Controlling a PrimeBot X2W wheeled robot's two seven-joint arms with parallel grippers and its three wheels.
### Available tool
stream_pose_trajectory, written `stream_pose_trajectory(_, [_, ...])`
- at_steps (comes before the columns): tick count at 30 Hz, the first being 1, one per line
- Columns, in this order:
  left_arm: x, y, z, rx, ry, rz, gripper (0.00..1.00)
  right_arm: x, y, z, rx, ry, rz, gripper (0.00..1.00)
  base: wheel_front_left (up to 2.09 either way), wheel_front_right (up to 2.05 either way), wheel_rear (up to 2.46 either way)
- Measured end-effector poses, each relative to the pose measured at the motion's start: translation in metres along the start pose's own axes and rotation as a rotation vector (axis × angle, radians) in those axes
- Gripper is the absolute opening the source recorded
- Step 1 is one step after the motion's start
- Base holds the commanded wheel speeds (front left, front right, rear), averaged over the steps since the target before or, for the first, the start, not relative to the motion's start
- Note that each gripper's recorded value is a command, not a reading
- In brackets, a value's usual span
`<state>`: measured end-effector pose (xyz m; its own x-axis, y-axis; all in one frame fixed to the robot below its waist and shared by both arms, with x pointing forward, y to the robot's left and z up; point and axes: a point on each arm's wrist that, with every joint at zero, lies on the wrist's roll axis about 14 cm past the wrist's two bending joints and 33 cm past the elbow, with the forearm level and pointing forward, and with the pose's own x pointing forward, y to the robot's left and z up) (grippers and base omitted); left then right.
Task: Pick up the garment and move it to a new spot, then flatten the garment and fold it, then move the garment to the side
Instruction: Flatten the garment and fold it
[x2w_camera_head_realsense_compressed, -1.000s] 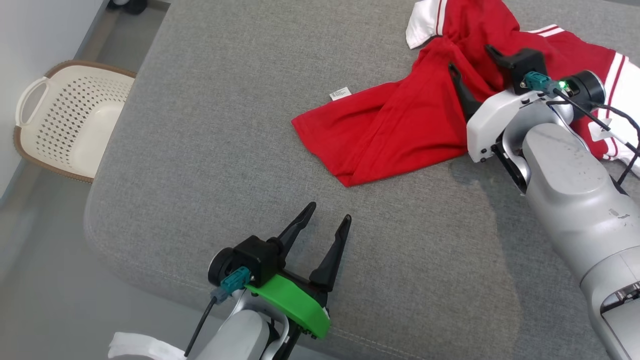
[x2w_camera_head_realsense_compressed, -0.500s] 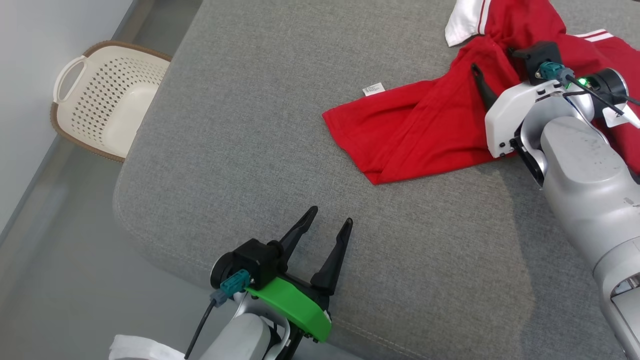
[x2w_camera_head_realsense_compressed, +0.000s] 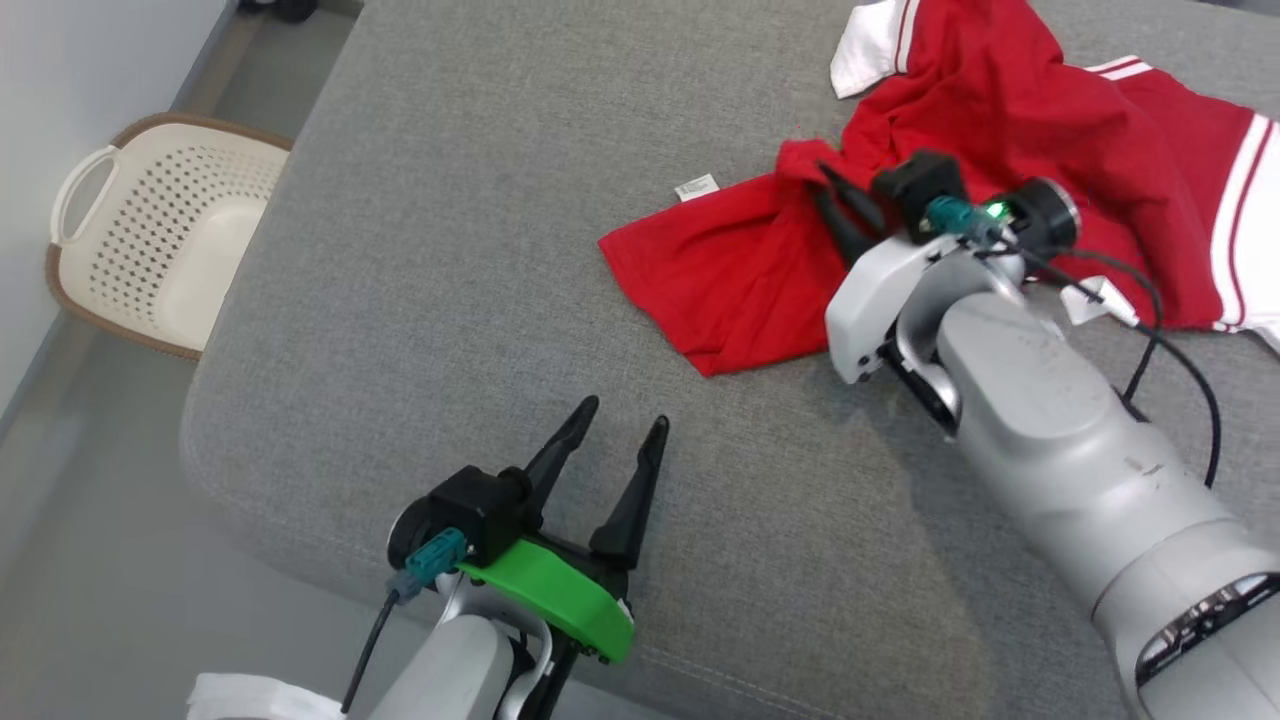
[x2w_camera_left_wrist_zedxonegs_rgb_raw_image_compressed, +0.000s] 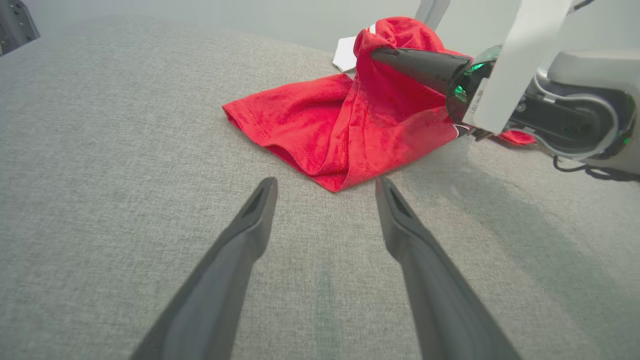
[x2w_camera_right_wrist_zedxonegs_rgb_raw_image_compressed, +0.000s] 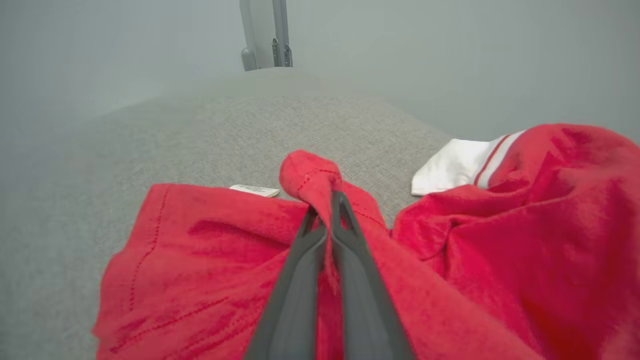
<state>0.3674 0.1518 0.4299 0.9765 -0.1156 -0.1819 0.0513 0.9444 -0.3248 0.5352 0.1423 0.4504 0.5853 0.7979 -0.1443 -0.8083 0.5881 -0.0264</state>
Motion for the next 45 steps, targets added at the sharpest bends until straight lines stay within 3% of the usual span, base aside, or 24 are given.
stream_pose_trajectory(5, [0.003,0.006,0.008,0.007,-0.028,0.013,1.0,-0.026,0.041,-0.004,0.067,-0.024,0.094,0.0,0.0,0.0,0.0])
stream_pose_trajectory(12, [0.008,0.009,0.022,0.025,-0.075,0.017,1.0,-0.097,0.113,-0.027,0.165,0.103,0.305,0.0,0.0,0.0,0.0])
stream_pose_trajectory(13, [0.008,0.009,0.023,0.029,-0.078,0.015,1.0,-0.107,0.125,-0.03,0.187,0.13,0.335,0.18,0.0,0.0,0.0])
stream_pose_trajectory(14, [0.008,0.009,0.025,0.032,-0.082,0.016,1.0,-0.116,0.136,-0.031,0.197,0.151,0.365,0.43,0.0,0.0,0.0])
stream_pose_trajectory(15, [0.009,0.012,0.026,0.035,-0.087,0.024,1.0,-0.124,0.142,-0.032,0.212,0.175,0.385,1.0,0.0,0.0,0.0])
stream_pose_trajectory(20, [0.026,0.013,0.035,0.08,-0.098,0.014,1.0,-0.145,0.115,-0.013,0.241,0.135,0.317,1.0,0.0,0.0,0.0])
stream_pose_trajectory(28, [0.08,0.026,0.055,0.19,-0.086,0.026,1.0,-0.158,0.012,0.011,0.222,-0.037,0.004,1.0,0.0,0.0,0.0])
stream_pose_trajectory(41, [0.134,0.044,-0.033,0.375,0.303,-0.014,1.0,-0.215,-0.09,-0.025,0.249,-0.055,-0.393,1.0,0.0,0.0,0.0])
stream_pose_trajectory(42, [0.136,0.046,-0.037,0.381,0.32,-0.016,0.76,-0.219,-0.095,-0.028,0.252,-0.055,-0.415,1.0,0.0,0.0,0.0])
stream_pose_trajectory(43, [0.139,0.047,-0.039,0.387,0.33,-0.018,0.0,-0.223,-0.1,-0.03,0.26,-0.059,-0.439,1.0,0.0,0.0,0.0])
stream_pose_trajectory(45, [0.146,0.047,-0.041,0.397,0.341,-0.023,0.0,-0.228,-0.106,-0.034,0.266,-0.063,-0.471,1.0,0.0,0.0,0.0])
